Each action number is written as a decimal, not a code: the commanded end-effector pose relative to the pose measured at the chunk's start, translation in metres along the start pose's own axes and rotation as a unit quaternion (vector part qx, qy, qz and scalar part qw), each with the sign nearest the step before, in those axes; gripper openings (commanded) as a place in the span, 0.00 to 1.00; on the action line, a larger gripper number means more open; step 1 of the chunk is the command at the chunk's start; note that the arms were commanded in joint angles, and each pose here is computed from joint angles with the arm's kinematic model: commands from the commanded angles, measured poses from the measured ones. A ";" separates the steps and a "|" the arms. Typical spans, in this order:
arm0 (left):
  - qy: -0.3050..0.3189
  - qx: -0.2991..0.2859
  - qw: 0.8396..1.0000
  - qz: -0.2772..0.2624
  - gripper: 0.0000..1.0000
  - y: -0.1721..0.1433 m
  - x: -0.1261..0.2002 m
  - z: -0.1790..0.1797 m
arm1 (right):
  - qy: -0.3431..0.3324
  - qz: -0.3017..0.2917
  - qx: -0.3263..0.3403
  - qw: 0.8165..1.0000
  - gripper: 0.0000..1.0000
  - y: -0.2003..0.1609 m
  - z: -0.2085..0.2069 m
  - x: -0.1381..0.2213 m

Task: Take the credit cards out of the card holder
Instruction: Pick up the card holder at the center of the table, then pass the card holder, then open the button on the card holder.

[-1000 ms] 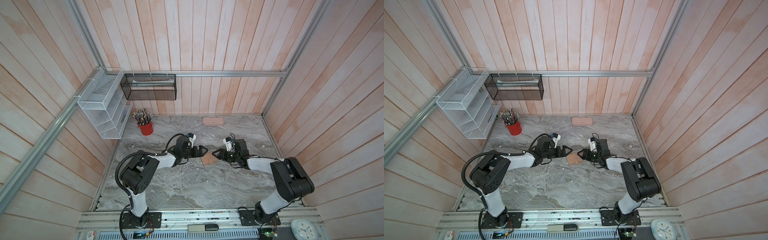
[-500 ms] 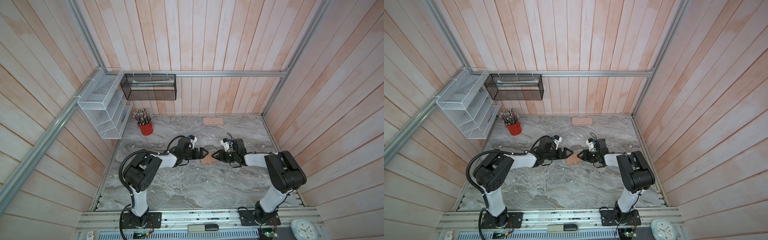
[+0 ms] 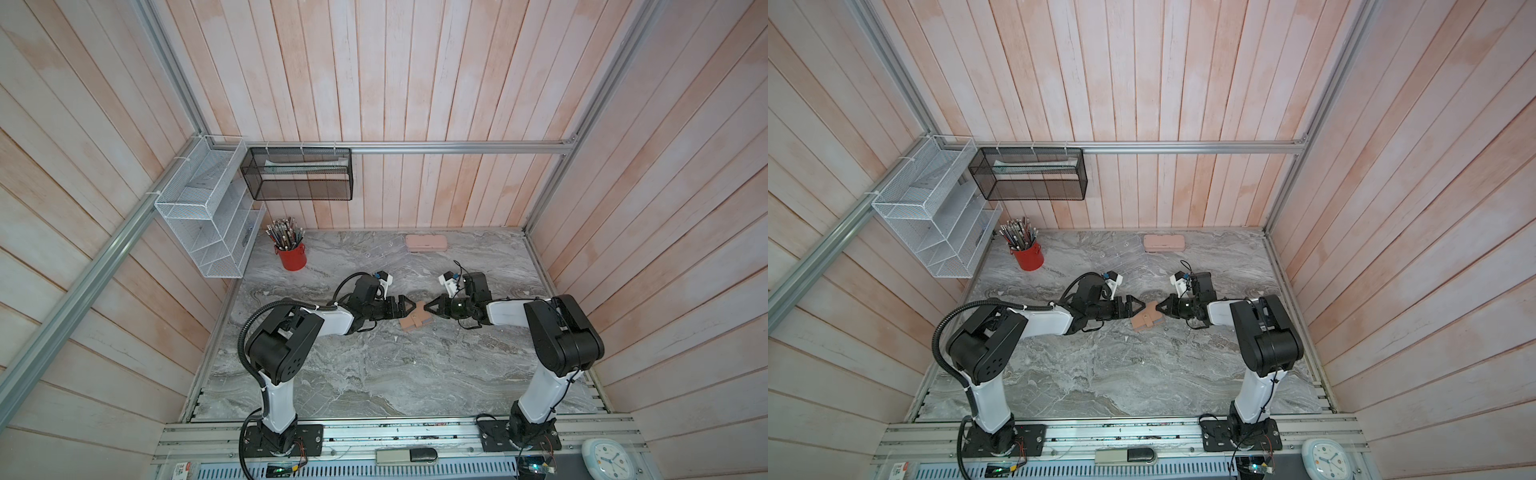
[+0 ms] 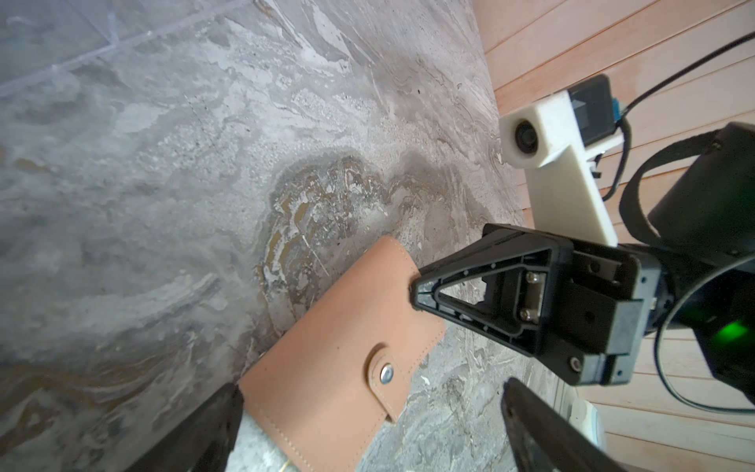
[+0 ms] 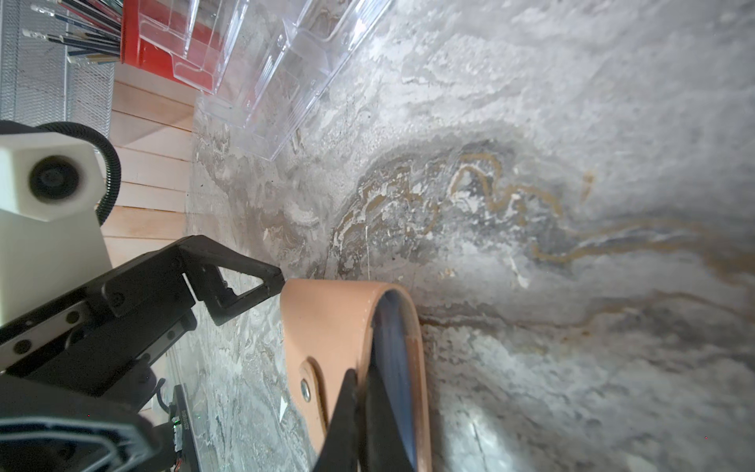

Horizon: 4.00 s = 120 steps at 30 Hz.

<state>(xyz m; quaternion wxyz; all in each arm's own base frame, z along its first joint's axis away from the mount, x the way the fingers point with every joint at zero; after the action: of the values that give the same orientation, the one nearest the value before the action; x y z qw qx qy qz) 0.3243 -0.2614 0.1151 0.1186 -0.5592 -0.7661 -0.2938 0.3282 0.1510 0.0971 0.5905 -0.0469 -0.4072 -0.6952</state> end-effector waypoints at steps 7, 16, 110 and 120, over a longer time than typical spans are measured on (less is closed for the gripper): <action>-0.023 -0.020 0.999 0.015 1.00 0.005 0.013 -0.008 | 0.034 -0.009 0.052 0.998 0.00 0.022 0.022 0.007; -0.043 -0.056 0.998 0.008 1.00 0.032 0.059 -0.027 | 0.033 -0.008 0.151 0.988 0.00 0.053 0.068 0.027; -0.007 0.120 0.956 -0.268 0.00 0.054 0.120 -0.069 | -0.177 -0.164 0.276 0.930 0.75 0.066 0.177 0.017; -0.040 0.146 0.962 -0.226 0.00 0.051 0.115 -0.076 | -0.150 -0.150 0.317 0.925 0.65 0.061 0.181 0.007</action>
<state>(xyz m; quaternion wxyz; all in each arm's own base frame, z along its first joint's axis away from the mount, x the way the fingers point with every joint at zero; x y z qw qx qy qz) 0.3215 -0.1998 0.2345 0.1211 -0.3451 -0.9101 -0.1950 0.3044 0.2533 0.2594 0.3853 0.0818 -0.6864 -0.6113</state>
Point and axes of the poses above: each gripper's point midway between its finger pads, its own x axis back along the fingers, its own z axis along the line the jaws close on, y = z × x, the point moved 9 cm from there along x, back along the fingers, and after that the axes turned 12 degrees about x, right-handed, at the moved point
